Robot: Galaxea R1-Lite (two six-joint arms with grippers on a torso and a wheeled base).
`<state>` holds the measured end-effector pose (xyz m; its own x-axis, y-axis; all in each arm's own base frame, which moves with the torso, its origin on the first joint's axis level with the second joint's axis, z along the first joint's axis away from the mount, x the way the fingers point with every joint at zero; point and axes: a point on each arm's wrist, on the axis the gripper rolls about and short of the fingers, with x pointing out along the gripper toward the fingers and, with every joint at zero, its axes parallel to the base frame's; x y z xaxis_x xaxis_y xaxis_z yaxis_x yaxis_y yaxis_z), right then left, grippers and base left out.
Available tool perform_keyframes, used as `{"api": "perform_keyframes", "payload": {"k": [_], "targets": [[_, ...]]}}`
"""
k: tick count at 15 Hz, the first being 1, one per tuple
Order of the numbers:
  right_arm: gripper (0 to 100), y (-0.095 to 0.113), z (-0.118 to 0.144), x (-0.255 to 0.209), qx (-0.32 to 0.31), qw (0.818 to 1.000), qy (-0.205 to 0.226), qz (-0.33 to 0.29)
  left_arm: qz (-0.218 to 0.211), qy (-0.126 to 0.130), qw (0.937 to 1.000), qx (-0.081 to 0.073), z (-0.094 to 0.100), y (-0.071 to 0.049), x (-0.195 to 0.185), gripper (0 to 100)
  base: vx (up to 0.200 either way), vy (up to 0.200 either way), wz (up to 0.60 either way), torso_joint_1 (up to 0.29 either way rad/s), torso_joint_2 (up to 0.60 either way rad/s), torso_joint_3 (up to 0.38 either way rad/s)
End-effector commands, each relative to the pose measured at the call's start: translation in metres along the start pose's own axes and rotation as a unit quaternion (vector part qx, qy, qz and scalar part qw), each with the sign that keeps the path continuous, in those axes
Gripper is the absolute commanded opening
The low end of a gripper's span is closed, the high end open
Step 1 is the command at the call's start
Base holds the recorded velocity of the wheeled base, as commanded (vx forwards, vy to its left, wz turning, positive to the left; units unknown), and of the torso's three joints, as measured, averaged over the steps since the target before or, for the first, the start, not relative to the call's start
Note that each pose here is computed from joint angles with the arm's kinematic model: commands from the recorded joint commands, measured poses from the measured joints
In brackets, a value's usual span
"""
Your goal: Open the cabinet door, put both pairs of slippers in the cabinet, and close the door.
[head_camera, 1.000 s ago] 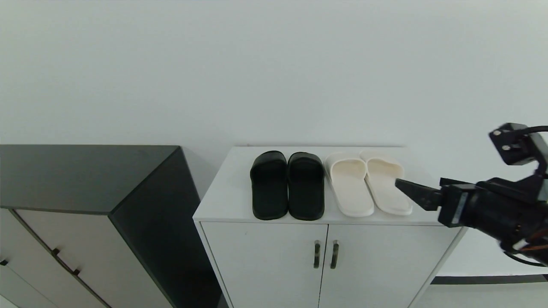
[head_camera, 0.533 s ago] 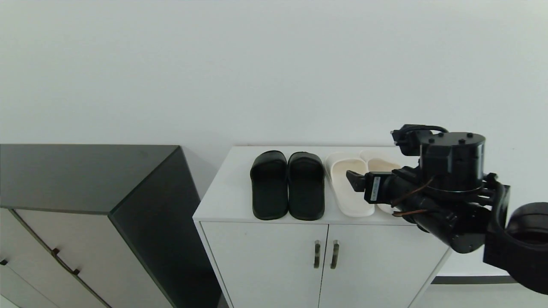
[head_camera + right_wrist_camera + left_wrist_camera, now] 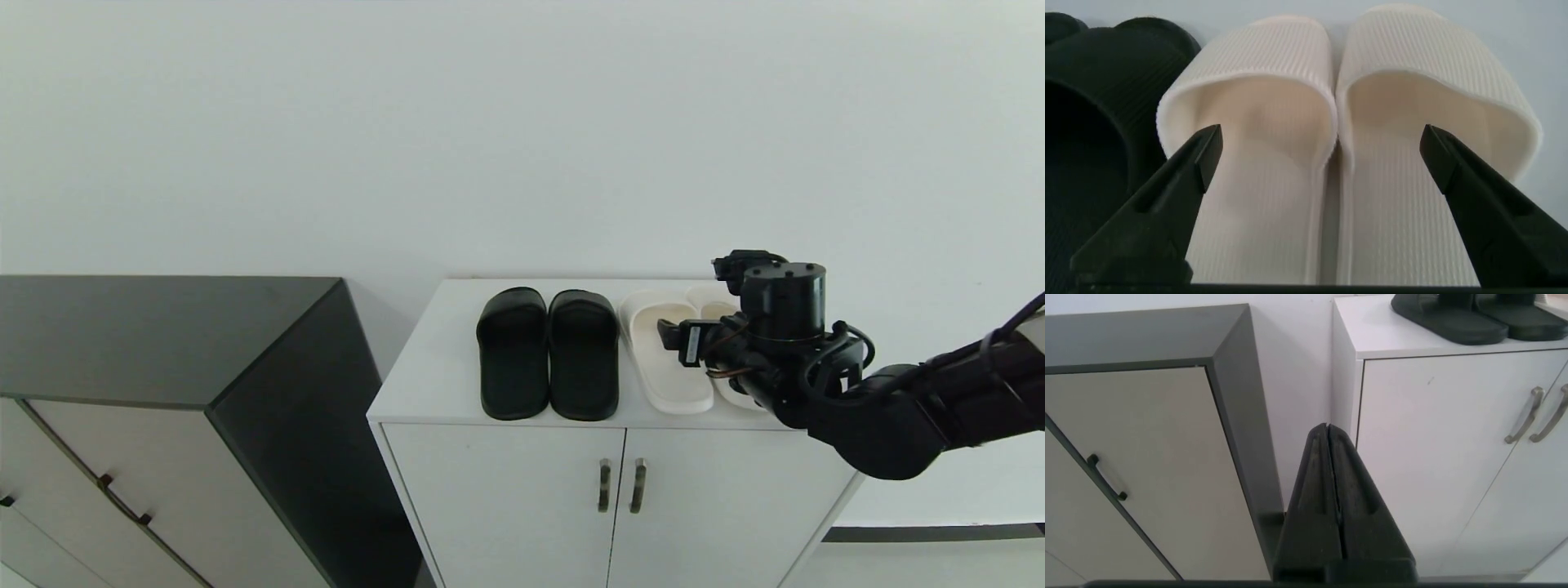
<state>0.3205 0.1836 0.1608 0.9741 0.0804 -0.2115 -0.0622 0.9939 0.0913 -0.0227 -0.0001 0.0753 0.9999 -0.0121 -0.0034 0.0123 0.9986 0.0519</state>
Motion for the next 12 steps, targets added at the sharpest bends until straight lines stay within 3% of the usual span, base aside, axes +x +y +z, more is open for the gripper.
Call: {"api": "perform_keyframes", "payload": {"k": [1, 7, 8, 12], "targets": [[100, 0.001, -0.005, 0.015, -0.006, 1.000, 0.004, -0.006, 0.000, 0.000, 1.0000, -0.001, 0.000, 0.000, 0.000, 0, 0.000, 0.000, 0.00, 0.000, 0.00, 0.000], [100, -0.005, -0.006, 0.051, -0.013, 0.999, -0.007, -0.028, 0.000, 0.000, 1.0000, -0.001, 0.000, 0.000, 0.000, 0, 0.000, 0.000, 0.00, 0.000, 0.00, 0.000], [0, -0.006, -0.006, 0.052, -0.019, 0.999, -0.007, -0.031, 0.000, 0.000, 1.0000, -0.001, 0.000, 0.000, 0.000, 0, 0.000, 0.000, 0.00, 0.000, 0.00, 0.000], [0, -0.004, 0.002, 0.052, -0.023, 0.999, -0.018, -0.030, 0.000, 0.000, 1.0000, -0.002, 0.000, 0.000, 0.000, 0, 0.000, 0.000, 0.00, 0.000, 0.00, 0.000]]}}
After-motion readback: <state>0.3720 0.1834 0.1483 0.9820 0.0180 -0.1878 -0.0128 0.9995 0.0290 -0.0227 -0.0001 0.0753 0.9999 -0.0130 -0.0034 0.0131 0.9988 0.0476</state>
